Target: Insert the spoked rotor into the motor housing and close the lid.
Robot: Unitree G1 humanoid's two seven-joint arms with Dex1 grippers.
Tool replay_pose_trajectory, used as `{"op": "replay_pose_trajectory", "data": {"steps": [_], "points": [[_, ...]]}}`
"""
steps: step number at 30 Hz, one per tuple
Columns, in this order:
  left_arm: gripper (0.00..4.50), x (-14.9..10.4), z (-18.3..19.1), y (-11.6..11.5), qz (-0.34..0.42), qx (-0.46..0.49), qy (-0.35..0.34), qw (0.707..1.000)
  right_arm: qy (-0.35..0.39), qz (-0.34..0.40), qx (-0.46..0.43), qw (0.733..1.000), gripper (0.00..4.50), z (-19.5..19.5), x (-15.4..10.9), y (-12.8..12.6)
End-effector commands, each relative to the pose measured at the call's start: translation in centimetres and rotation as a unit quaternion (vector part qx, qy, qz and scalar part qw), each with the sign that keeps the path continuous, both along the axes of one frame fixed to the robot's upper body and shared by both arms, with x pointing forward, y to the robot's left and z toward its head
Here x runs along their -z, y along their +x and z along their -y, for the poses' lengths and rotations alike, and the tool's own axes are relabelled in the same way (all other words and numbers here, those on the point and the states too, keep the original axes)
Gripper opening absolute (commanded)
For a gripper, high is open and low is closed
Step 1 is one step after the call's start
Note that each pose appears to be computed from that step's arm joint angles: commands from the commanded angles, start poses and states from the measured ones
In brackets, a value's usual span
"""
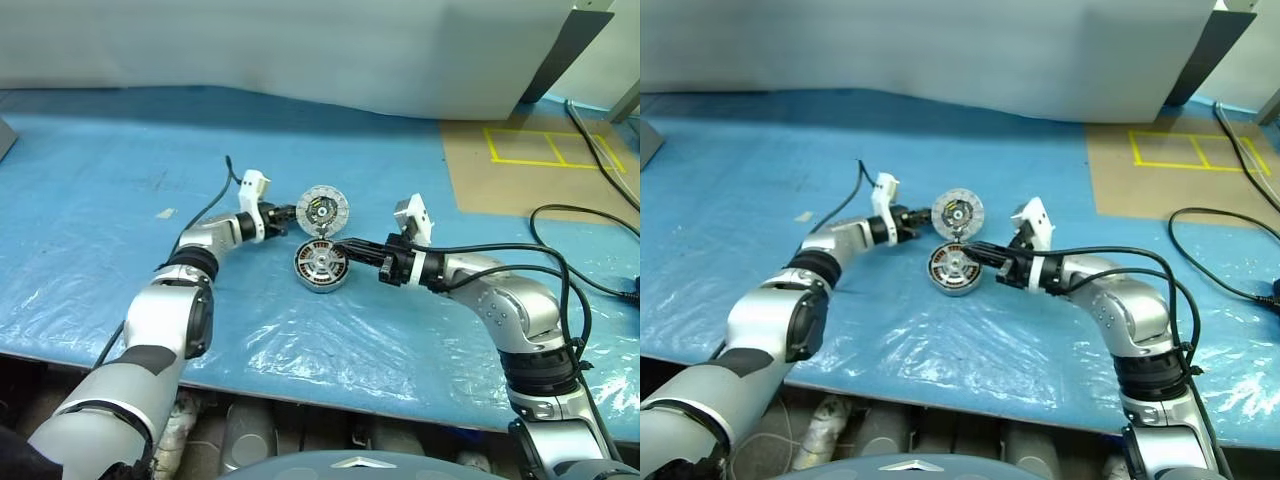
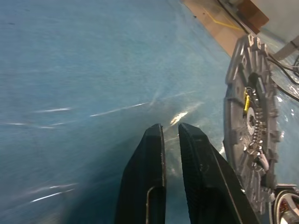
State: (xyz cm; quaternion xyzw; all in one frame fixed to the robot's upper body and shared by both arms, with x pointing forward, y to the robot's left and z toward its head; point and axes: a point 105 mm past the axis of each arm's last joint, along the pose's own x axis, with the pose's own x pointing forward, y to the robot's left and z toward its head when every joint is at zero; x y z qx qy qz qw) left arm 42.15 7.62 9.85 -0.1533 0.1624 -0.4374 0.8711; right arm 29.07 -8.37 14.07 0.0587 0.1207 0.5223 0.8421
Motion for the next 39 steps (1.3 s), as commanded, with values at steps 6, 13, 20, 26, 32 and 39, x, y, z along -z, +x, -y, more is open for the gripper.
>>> {"op": "replay_pose_trajectory", "data": {"steps": [6,13,20,26,32,39], "points": [[0.55,-3.4,3.1,0.2,0.045,0.049,-0.035,0.997,-0.011,0.013,0.018,1.000,0.00,1.3,-0.8,-1.8],[0.55,-4.7,4.9,-1.8,0.085,0.176,-0.017,0.981,-0.013,0.011,0.036,0.999,0.00,1.9,-0.6,-2.2],[0.55,-3.5,5.9,-5.4,0.130,0.349,0.054,0.926,-0.008,0.018,0.042,0.999,0.00,3.2,-1.7,-2.5],[0.55,-1.6,5.6,-7.4,0.159,0.430,0.112,0.881,-0.034,0.033,0.024,0.999,0.00,4.5,-3.0,-3.6],[0.55,-0.3,4.8,-7.9,0.177,0.453,0.156,0.860,-0.037,0.043,0.027,0.998,0.00,3.8,-3.1,-2.7],[0.55,-7.5,5.1,-6.5,0.245,0.396,0.047,0.884,-0.032,0.049,-0.002,0.998,0.00,2.2,-3.2,-2.7]]}}
